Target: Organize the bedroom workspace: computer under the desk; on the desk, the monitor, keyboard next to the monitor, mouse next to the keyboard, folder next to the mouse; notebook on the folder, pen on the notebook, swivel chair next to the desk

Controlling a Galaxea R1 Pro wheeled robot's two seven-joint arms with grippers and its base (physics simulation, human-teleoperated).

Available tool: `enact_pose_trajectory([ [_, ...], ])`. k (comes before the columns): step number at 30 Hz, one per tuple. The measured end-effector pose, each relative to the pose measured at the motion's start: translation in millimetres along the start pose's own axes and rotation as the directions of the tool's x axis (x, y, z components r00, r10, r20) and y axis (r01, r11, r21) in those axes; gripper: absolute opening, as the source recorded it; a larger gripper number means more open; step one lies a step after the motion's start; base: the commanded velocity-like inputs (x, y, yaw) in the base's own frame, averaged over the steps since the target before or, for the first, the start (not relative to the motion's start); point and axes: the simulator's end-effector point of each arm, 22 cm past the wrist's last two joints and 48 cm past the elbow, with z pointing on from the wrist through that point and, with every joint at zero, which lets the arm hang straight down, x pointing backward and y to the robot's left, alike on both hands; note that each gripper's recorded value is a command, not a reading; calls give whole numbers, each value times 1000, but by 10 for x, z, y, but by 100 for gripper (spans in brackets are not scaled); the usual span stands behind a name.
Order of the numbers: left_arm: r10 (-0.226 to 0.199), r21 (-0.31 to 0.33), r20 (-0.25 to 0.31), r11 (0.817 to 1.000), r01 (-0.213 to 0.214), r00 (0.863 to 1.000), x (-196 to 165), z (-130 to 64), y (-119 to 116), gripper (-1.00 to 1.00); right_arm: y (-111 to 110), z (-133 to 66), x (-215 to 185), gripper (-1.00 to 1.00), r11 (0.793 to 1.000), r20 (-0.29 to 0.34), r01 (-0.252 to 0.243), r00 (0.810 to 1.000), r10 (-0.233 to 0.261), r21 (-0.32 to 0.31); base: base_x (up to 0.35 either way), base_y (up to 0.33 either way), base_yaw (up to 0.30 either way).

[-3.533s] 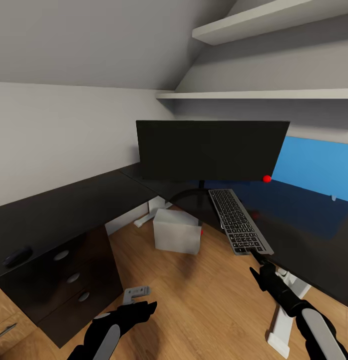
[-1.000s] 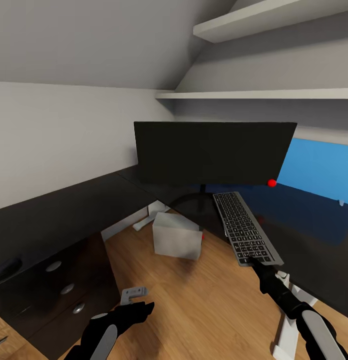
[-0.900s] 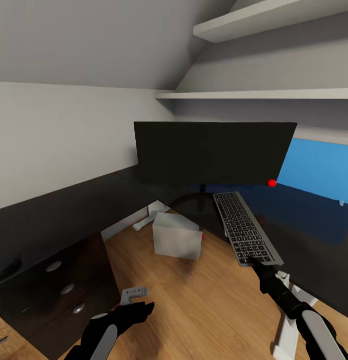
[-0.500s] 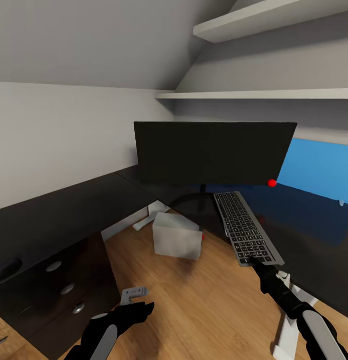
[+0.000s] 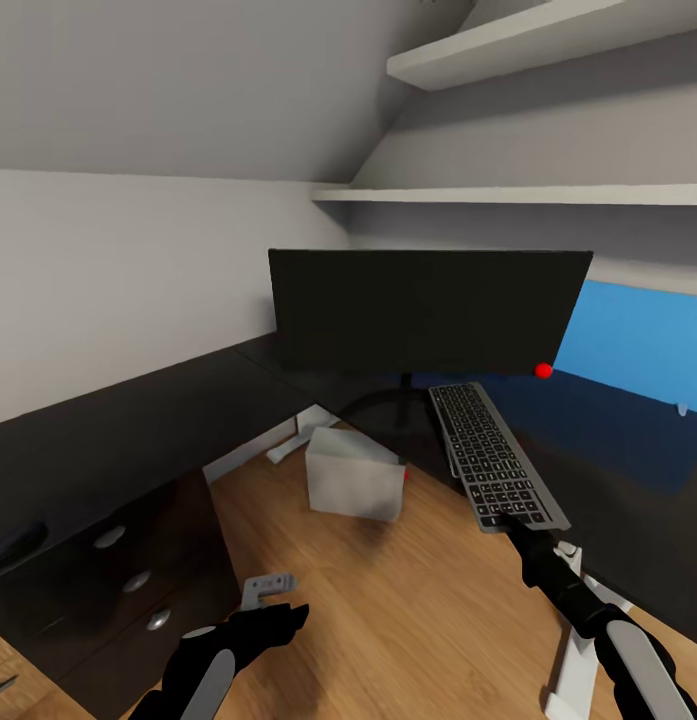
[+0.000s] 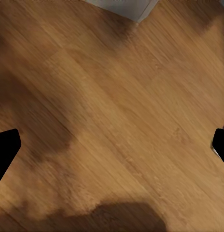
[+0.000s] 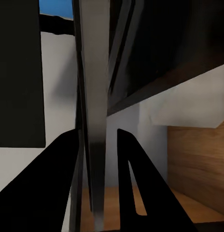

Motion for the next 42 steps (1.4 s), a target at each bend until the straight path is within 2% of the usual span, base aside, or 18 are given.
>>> enact_pose_trajectory([
  [42,-2,-1,-2,1000,2,1000,13,7,7,100,-24,-17,3,-100,1000,-9,2,1000,-2,5,0,0,0],
])
